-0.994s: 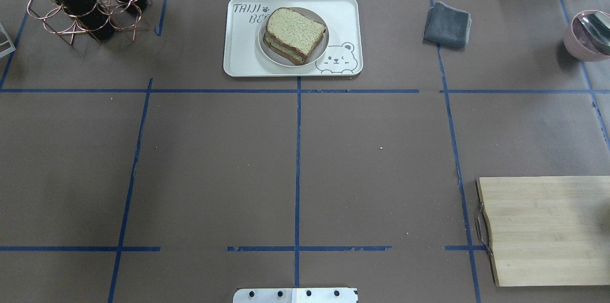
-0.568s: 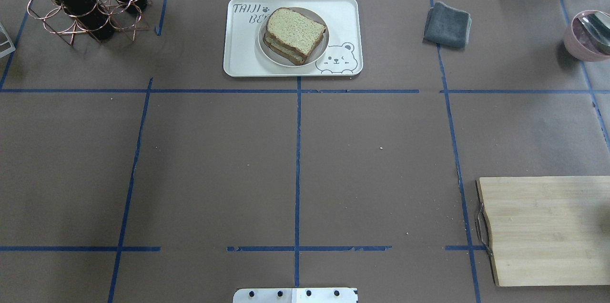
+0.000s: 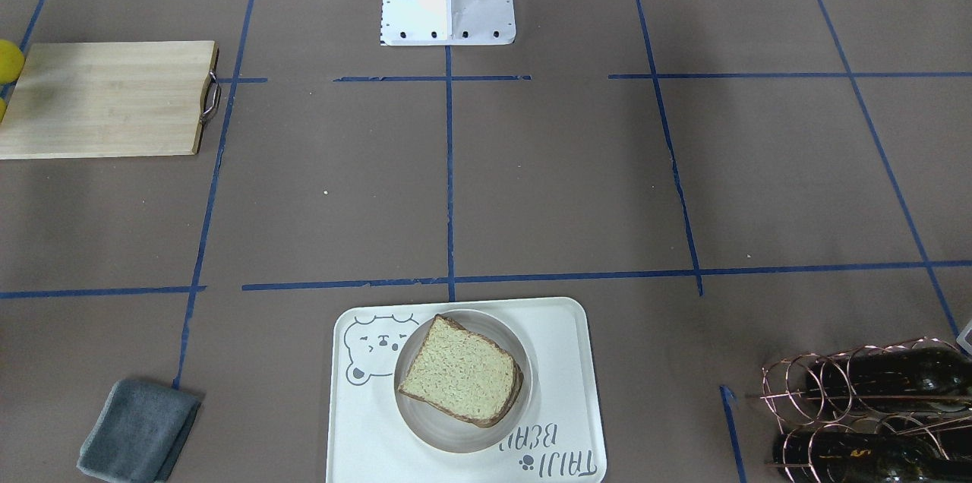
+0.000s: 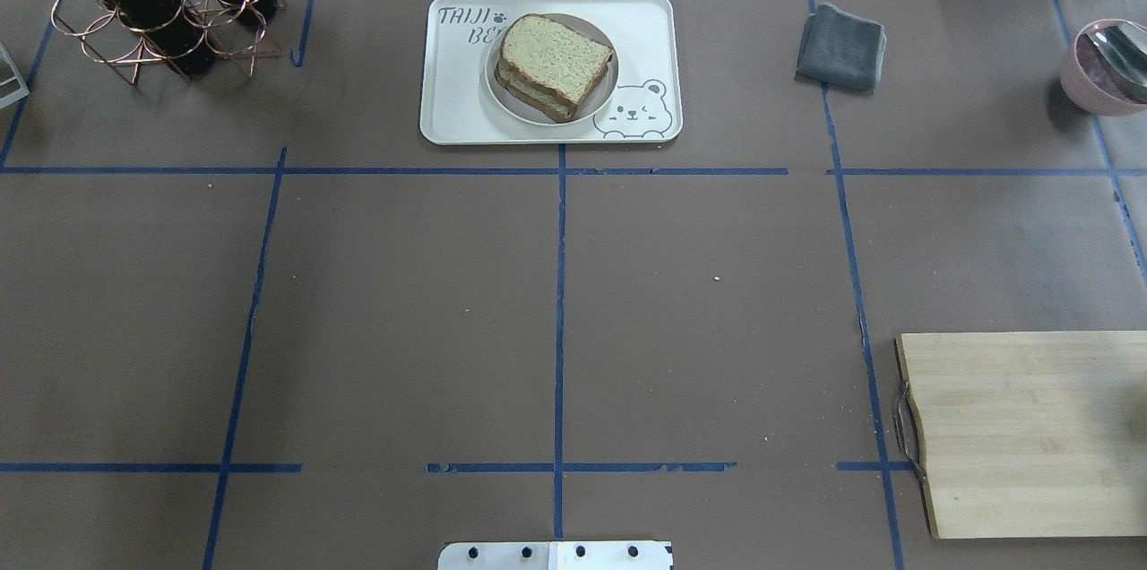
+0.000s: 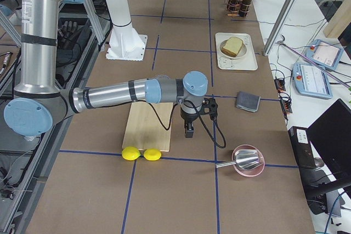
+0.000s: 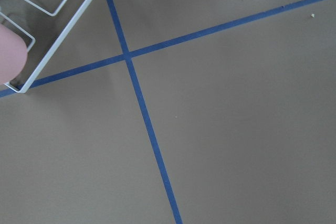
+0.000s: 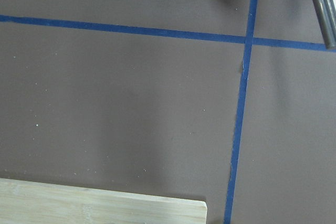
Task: Make sandwich and place on tray
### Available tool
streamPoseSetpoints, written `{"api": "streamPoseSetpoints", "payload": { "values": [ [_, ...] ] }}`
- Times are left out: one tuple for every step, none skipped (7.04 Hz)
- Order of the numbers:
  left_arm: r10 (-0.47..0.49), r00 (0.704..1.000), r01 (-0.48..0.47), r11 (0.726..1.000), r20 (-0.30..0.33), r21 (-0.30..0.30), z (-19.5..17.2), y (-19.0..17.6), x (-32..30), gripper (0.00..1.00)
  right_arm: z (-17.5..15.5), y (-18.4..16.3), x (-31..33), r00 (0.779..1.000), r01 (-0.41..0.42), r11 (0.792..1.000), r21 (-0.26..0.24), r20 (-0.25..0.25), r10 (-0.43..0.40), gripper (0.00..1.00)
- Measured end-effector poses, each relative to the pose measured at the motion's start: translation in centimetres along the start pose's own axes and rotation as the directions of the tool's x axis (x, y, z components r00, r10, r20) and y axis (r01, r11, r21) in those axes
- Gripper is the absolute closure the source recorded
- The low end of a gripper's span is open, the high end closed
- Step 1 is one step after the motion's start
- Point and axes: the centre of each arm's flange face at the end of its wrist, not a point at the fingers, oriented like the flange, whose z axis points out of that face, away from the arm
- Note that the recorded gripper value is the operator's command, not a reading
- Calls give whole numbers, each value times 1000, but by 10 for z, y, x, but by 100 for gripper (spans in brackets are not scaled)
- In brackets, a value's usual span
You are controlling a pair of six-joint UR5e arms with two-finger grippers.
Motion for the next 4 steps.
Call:
{"api": "streamPoseSetpoints", "payload": {
  "values": [
    [-21, 1000, 21, 1000, 4, 7, -7, 6, -7, 0, -2, 0, -3, 1000, 4, 1000, 3, 5, -4, 0],
    [-31, 999, 31, 999, 5, 10, -9, 9, -10, 0, -6, -1, -8, 1000, 14, 1000, 12, 10, -14, 0],
    [-31, 999, 31, 999, 6, 15, -12, 13, -9, 0, -13, 1, -17, 999, 29, 999, 25, 13, -30, 0],
    [-31, 999, 31, 999, 9, 15, -13, 20, -8, 0, -19, 5, -26, 999, 45, 998, 34, 14, -46, 0]
  ]
}}
